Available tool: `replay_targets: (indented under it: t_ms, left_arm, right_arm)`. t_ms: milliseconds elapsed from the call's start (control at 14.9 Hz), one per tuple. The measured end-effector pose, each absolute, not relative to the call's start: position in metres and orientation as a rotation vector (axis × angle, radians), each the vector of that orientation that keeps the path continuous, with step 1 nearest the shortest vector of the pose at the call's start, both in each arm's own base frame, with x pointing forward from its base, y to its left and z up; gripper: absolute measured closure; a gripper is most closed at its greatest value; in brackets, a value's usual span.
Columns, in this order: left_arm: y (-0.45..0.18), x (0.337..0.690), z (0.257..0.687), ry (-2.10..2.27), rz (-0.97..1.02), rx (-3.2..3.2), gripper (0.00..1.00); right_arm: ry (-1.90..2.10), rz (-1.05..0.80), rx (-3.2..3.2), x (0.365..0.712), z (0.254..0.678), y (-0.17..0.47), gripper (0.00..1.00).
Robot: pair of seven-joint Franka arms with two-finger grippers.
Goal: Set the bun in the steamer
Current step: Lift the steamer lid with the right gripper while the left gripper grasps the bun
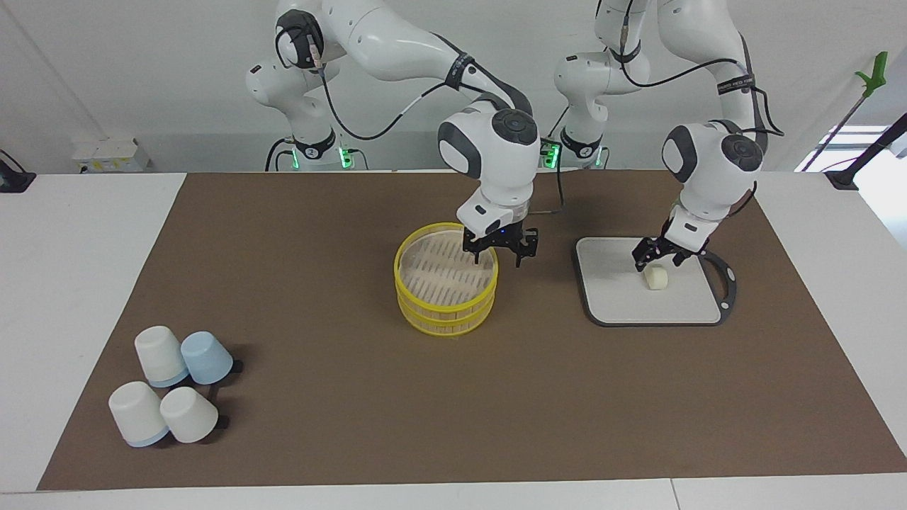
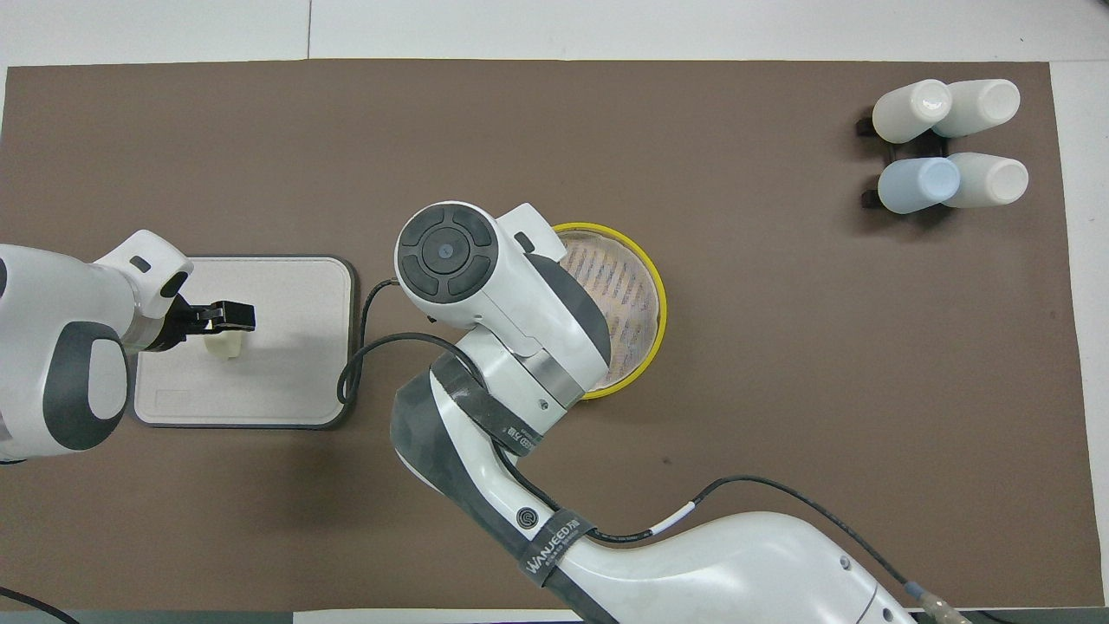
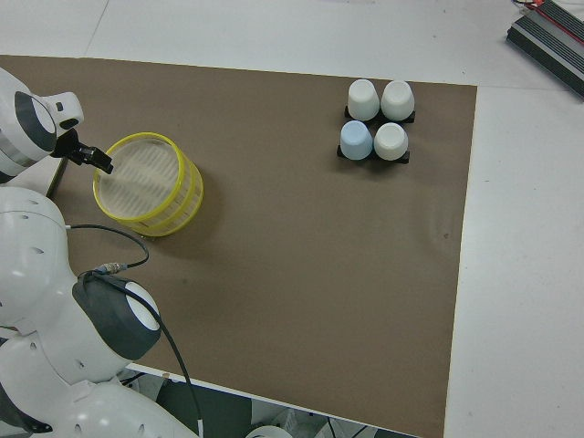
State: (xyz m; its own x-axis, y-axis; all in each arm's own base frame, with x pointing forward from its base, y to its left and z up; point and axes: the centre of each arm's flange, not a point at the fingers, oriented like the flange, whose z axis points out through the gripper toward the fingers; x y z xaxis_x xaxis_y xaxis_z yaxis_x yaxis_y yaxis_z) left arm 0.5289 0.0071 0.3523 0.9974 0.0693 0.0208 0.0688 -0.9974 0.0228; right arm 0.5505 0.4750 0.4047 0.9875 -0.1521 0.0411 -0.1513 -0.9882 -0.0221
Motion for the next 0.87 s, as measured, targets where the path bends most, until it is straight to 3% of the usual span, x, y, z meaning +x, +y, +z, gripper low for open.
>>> replay_targets:
  t_ms: [269,604,739,806,873]
  left_arm:
    - [0.0165,0.532,0.342,0.134,0.044,3.118,0.0]
    - [0.0178,0.5328,0.3406,0.138,0.051,3.118,0.0]
    - [0.0177,0.5338,0.3413,0.138,0.064,3.118,0.0]
    - [0.0176,0.5343,0.3415,0.137,0.072,3.118,0.0]
    - [0.0176,0.5345,0.3406,0.137,0.072,3.118,0.0]
  right_arm:
    - [0.236,-0.057,-3.125,0.5492,0.3931,0.4735,0.12]
    - [0.233,-0.056,-3.134,0.5487,0.3901,0.4726,0.6]
    - [0.229,-0.063,-3.129,0.5483,0.3915,0.4741,0.84]
    - [0.224,-0.069,-3.125,0.5479,0.3926,0.4757,0.92]
    - [0.223,-0.07,-3.125,0.5482,0.3926,0.4755,0.92]
